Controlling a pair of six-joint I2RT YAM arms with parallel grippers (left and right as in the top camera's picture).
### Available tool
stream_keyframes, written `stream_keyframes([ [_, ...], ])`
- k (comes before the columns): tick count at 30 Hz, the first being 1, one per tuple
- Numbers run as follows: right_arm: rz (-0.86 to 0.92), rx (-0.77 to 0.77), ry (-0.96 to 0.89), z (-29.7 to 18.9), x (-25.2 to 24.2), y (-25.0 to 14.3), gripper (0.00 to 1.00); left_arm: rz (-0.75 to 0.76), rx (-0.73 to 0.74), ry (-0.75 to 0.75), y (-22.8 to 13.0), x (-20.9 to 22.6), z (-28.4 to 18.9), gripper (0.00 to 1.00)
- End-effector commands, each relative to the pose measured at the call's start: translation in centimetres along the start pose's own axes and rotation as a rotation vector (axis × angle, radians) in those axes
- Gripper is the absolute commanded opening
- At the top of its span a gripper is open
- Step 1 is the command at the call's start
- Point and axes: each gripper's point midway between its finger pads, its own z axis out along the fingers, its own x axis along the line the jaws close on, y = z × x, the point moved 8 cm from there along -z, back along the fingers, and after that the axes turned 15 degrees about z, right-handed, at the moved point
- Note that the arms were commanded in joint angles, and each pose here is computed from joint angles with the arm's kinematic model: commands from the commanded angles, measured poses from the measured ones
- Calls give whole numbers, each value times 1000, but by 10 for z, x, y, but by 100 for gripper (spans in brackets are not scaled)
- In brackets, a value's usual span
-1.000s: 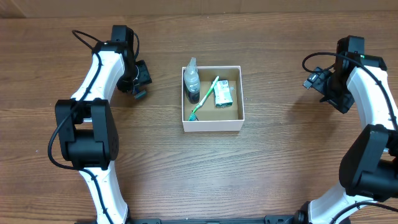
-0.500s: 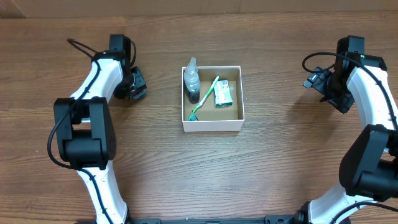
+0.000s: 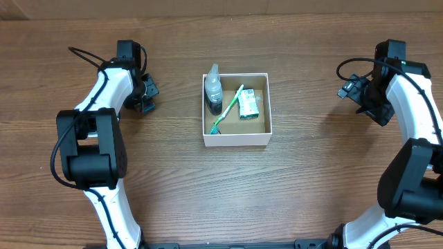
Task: Pack container
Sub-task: 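Grasp the blue razor and place it into the box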
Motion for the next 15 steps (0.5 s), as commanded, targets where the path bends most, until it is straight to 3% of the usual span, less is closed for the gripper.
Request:
stream_keyframes([
  [1, -4, -12, -4, -1, -1, 2, 100, 25, 70, -18, -12, 3, 4, 4],
  [5, -4, -11, -4, -1, -1, 2, 100, 77, 42, -65, 8, -3, -34, 4],
  [9, -4, -11, -4, -1, -1, 2, 100, 160, -42, -106, 34, -9, -104, 4],
  [15, -4, -11, -4, -1, -1, 2, 100, 538, -234, -335, 25, -53, -221, 4],
])
